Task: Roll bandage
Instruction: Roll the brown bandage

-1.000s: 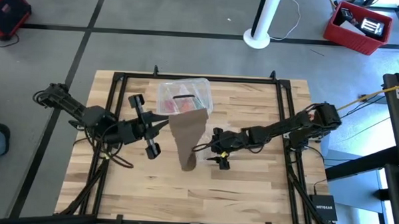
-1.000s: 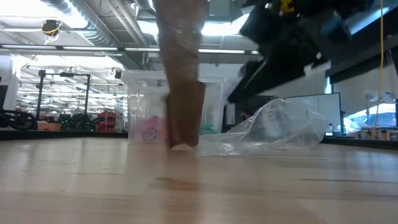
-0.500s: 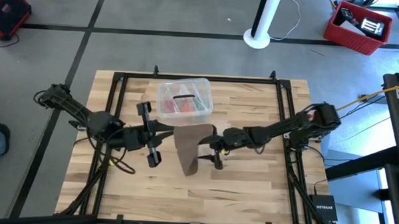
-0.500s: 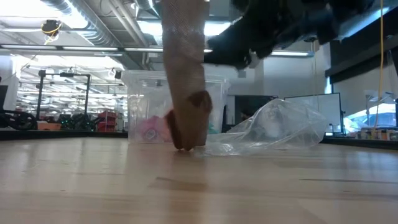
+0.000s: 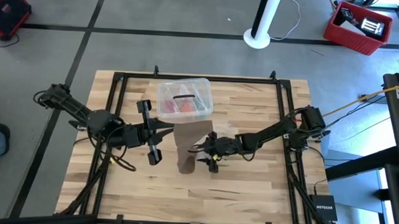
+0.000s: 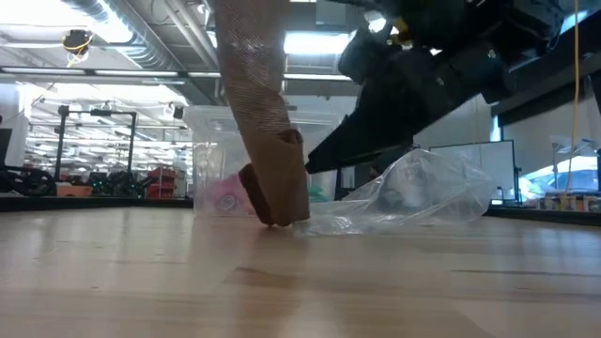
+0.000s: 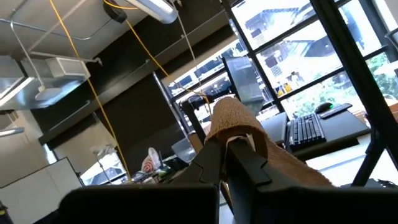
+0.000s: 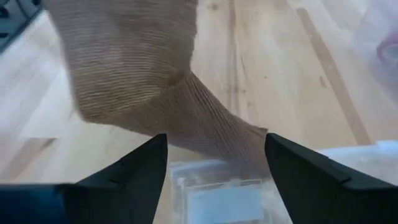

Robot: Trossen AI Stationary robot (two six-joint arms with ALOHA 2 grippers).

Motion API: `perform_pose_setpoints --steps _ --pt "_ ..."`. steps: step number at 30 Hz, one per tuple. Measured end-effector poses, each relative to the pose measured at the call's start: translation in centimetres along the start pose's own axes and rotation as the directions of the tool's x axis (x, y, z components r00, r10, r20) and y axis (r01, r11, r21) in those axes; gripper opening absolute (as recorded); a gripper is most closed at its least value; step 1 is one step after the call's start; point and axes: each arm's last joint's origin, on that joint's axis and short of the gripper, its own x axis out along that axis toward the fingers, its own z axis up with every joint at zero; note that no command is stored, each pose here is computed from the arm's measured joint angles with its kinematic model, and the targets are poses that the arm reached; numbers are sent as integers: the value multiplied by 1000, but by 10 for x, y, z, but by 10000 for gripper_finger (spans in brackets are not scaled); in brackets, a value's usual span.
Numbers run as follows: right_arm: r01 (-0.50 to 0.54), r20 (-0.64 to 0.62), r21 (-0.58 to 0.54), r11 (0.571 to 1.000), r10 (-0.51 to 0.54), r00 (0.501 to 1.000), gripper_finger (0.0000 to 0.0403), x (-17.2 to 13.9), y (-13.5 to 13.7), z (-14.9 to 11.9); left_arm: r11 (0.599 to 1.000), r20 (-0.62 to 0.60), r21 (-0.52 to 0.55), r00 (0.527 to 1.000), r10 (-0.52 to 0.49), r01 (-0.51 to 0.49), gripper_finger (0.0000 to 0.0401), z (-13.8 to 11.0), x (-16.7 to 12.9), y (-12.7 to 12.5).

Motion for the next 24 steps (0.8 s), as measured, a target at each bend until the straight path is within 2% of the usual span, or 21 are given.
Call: perform_pose_setpoints --steps 3,5,8,10,12,15,19,21,24 --pt "-73 67 49 996 70 995 271 -7 5 18 1000 -2 -3 1000 -2 2 0 0 0 0" --pt "-85 97 67 994 78 992 271 -7 8 28 1000 -1 -6 1000 -2 2 0 0 0 0" --pt "-42 110 60 997 35 993 271 -1 17 33 1000 -5 -3 1000 1 -1 0 -1 1 0" --pt "33 115 42 999 -38 993 271 8 21 31 1000 -7 -10 1000 4 -5 0 -2 1 1" --pt "97 75 25 995 -99 992 271 20 21 22 1000 -9 -16 1000 6 -6 0 -2 2 2" --pt "162 -52 -25 986 -163 985 271 25 17 6 1000 -7 -21 1000 4 -4 0 -2 1 1" --pt "294 -213 -85 952 -305 928 271 14 11 -4 999 27 -41 1000 -12 13 0 9 -3 -1" --pt "309 -278 -117 944 -330 902 271 9 9 -9 999 84 -32 996 -21 24 0 24 -8 0" --pt "269 -298 -108 957 -289 910 271 5 10 -7 1000 169 15 985 -24 21 0 39 -13 4"
